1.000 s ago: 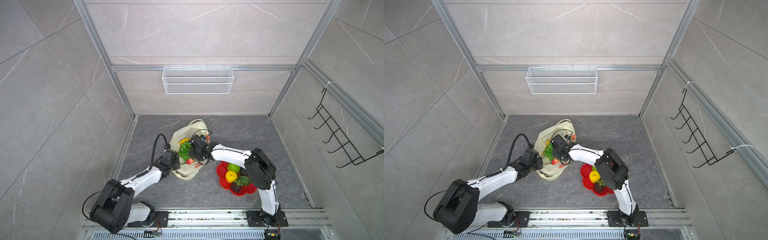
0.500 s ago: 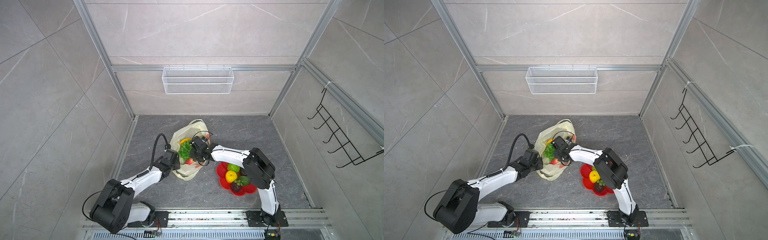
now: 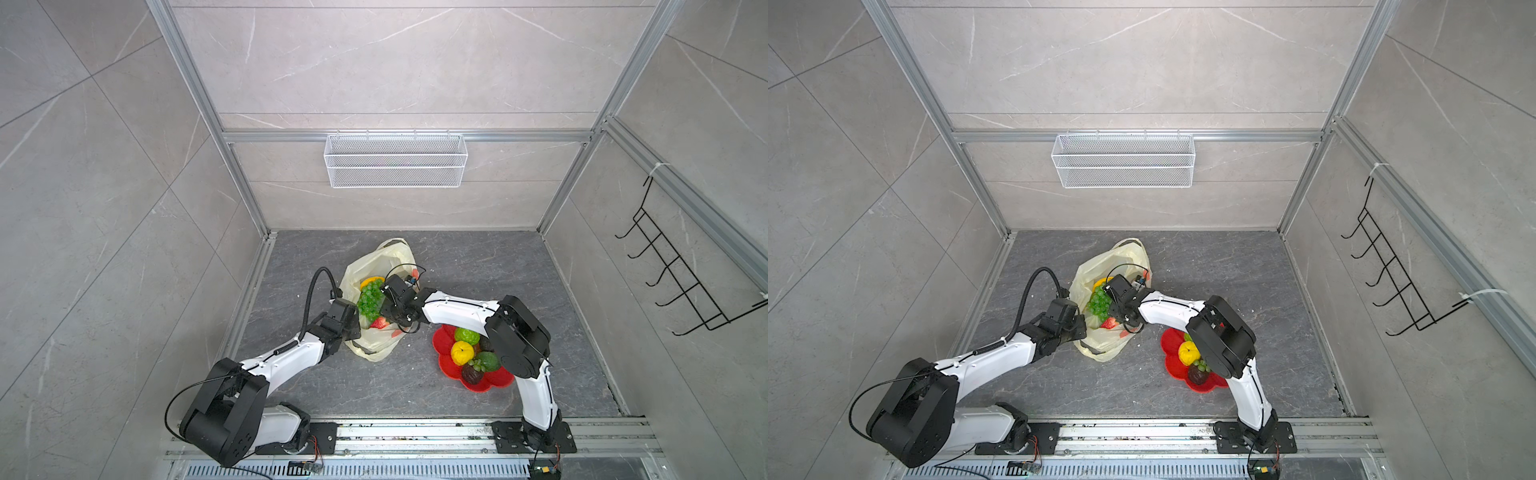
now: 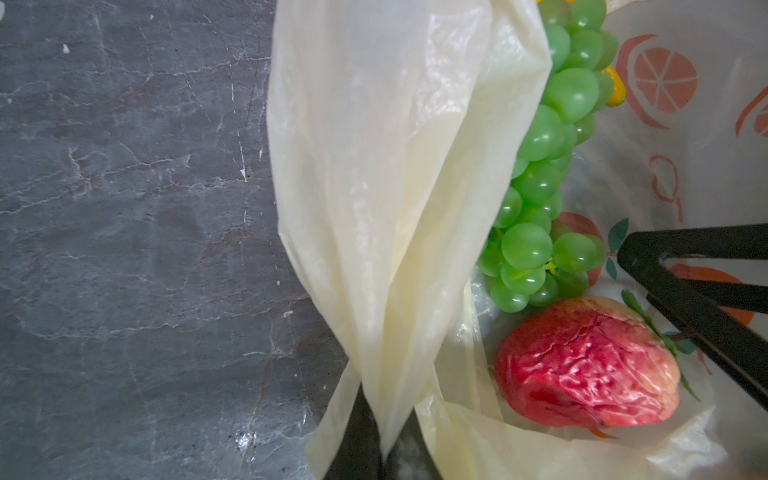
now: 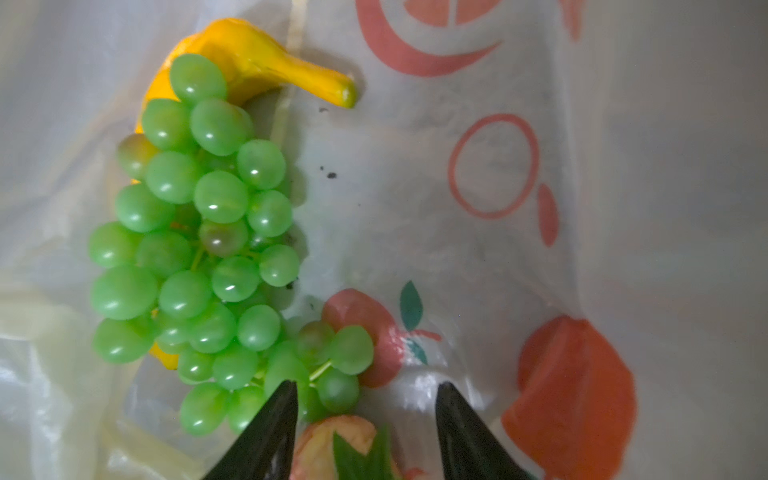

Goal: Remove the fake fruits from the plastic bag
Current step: 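Grasp the red apple under the grapes with the right gripper, then lift the red apple out and lower it into the red bowl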

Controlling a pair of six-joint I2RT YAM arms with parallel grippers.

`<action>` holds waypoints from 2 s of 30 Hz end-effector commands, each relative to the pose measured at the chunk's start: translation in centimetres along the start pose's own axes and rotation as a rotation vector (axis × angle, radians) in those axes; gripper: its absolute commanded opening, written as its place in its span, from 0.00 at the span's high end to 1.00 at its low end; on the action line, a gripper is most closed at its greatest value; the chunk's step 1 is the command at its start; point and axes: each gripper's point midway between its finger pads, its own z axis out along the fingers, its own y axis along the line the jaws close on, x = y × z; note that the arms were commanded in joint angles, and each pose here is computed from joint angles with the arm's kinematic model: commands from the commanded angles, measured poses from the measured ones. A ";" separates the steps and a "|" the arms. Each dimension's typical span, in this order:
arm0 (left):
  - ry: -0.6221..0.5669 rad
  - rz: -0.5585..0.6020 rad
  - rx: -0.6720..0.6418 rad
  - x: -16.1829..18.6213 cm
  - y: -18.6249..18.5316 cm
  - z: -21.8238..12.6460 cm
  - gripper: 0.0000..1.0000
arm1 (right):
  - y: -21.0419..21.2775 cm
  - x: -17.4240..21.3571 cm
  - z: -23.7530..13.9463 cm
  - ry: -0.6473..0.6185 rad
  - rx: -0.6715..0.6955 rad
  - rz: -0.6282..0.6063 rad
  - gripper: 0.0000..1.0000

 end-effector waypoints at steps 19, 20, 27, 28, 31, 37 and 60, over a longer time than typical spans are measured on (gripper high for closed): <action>-0.036 0.020 0.018 -1.5 -1.1 -0.2 1.00 | 1.0 0.6 0.1 0.029 -0.082 0.045 0.70; -0.035 0.021 0.017 -1.5 -1.1 -0.2 1.00 | 1.1 0.6 0.0 0.027 -0.086 0.045 0.71; -0.035 0.023 0.017 -1.4 -1.1 -0.2 1.00 | 1.9 0.1 -0.8 0.012 -0.115 0.033 0.82; -0.037 0.022 0.016 -1.5 -1.1 -0.2 1.00 | 1.9 0.1 -0.8 0.010 -0.115 0.031 0.83; -0.034 0.024 0.015 -1.4 -1.1 -0.2 1.00 | 2.1 -0.1 -1.1 0.002 -0.117 0.025 0.87; -0.036 0.026 0.015 -1.5 -1.1 -0.1 1.00 | 2.7 -0.6 -1.9 -0.022 -0.123 -0.004 0.94; -0.040 0.026 0.018 -1.6 -1.2 -0.3 1.00 | 3.0 -5.8 -17.7 -0.319 -0.131 -0.279 1.00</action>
